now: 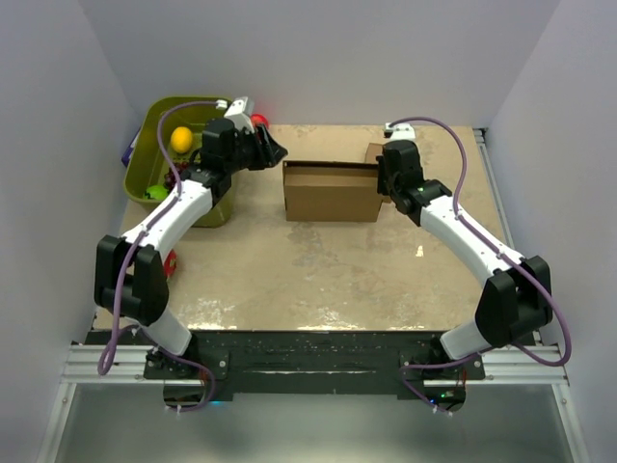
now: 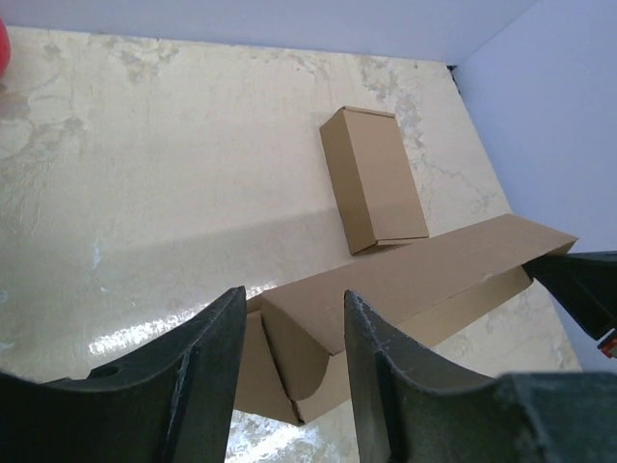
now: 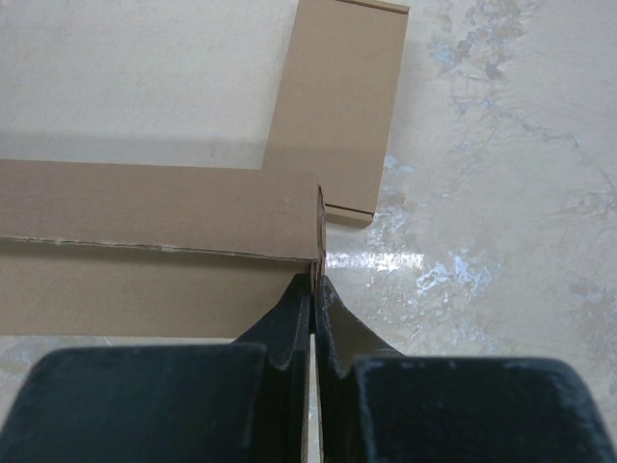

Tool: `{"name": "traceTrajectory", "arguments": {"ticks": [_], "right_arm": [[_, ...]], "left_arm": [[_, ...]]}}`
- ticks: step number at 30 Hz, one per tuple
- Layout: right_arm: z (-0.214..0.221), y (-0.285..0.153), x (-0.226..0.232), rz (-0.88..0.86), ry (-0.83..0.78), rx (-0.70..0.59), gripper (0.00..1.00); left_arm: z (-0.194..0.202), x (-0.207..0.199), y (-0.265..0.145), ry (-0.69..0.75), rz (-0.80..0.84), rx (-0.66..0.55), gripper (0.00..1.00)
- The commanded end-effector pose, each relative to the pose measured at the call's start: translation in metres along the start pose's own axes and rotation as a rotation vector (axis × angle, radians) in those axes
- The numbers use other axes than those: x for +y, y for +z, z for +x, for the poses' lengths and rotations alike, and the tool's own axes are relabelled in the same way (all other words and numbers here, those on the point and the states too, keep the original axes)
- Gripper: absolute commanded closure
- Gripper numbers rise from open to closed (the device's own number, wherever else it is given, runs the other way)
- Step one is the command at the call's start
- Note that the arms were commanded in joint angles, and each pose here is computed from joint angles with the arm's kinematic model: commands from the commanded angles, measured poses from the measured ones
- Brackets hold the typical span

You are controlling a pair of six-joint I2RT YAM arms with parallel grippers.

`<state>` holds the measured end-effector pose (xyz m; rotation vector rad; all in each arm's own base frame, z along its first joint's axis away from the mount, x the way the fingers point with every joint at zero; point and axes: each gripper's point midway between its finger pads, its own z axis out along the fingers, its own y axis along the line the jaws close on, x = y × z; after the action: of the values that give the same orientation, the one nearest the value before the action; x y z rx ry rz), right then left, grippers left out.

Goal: Fold the paper box

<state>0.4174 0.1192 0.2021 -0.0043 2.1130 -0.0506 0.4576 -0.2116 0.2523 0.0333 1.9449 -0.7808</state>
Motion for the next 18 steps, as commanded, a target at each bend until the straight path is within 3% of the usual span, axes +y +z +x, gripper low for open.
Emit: {"name": "traceTrajectory", "arguments": {"ticks": [1,18], "right_arm": [[0.048,0.006,-0.008,0.038,-0.077,0.171,1.00],[0.047,0.004,-0.007,0.034,-0.071,0.168,1.00]], "left_arm": [[-0.007,-0.003,0.008,-0.007,0.028,-0.026,0.51],[0.062,0.030,0.008,-0.042,-0.018,0.082,0.56]]}}
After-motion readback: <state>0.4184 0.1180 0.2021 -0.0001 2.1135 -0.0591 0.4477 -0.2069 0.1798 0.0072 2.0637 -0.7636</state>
